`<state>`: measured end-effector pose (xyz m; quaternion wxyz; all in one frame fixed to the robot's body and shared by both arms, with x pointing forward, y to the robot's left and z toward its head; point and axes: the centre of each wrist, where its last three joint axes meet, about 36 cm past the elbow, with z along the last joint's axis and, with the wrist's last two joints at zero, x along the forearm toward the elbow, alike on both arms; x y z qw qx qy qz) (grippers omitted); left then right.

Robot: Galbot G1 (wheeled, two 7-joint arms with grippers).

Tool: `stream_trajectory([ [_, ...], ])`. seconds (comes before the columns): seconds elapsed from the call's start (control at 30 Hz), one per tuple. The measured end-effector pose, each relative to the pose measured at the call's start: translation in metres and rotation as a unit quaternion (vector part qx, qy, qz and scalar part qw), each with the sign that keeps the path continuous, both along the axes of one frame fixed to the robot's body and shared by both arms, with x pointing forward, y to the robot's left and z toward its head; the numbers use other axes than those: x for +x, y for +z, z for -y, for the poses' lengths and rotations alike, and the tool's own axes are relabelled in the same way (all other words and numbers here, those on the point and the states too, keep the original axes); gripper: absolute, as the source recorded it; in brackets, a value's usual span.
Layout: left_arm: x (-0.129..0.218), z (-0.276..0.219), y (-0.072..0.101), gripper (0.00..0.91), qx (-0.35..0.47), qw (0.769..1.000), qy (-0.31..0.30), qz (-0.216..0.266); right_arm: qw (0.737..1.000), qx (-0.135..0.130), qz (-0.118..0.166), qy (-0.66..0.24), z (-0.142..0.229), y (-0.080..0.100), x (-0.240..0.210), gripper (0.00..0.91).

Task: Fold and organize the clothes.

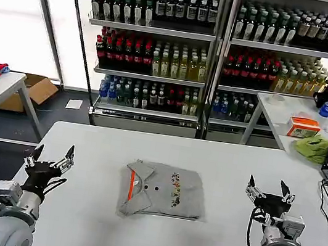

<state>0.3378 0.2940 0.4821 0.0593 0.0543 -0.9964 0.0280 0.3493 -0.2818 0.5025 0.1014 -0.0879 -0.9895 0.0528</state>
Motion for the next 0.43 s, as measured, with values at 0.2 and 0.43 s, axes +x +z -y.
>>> stream_trajectory([
  [0.2,0.0006,-0.0004,-0.0012,0.907,0.002,1.0,-0.001,-0.001,1.0,-0.004,0.005,-0.002,0.0011,0.0024,-0.0012,0.907],
  [0.43,0.0015,0.0003,-0.0038,0.907,0.003,1.0,-0.006,-0.004,1.0,-0.007,0.008,-0.003,0.002,0.0029,-0.0017,0.907],
])
